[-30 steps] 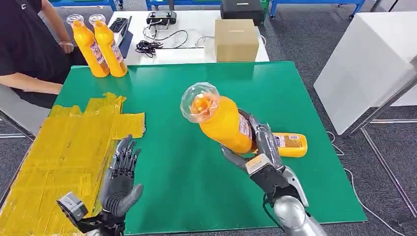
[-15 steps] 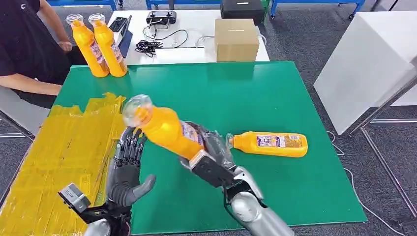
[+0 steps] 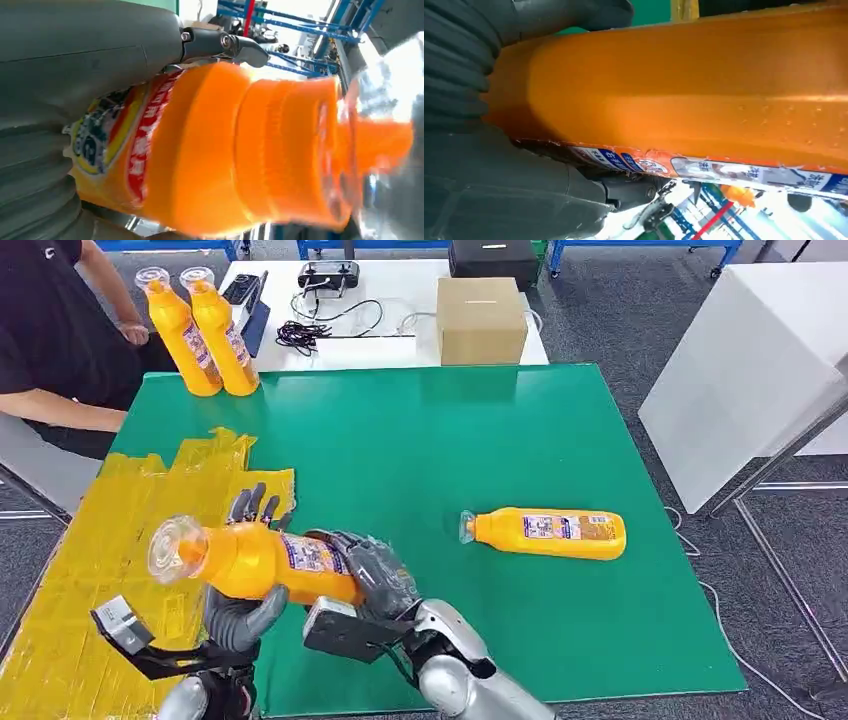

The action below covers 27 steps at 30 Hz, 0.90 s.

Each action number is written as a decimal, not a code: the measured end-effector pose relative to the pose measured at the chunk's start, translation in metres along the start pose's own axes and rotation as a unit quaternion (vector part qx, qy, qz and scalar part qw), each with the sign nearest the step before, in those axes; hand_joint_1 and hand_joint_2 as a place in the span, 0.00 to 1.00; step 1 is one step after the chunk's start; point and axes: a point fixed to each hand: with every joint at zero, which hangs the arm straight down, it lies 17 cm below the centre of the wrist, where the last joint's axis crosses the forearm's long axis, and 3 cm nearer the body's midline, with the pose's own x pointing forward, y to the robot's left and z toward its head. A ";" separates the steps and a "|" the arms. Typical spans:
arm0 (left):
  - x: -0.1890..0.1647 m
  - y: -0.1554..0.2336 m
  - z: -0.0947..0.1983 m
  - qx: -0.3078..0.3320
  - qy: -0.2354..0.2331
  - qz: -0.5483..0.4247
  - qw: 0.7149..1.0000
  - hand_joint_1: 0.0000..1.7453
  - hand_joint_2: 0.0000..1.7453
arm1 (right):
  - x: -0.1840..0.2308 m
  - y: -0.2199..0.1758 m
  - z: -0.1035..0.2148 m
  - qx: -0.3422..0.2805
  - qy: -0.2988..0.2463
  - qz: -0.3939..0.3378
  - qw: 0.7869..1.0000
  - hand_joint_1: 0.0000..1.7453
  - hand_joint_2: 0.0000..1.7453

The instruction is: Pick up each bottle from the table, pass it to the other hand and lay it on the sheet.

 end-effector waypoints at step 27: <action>0.001 0.017 0.008 0.007 0.005 -0.007 1.000 1.00 1.00 | -0.002 0.020 -0.004 0.043 0.001 0.022 0.999 1.00 1.00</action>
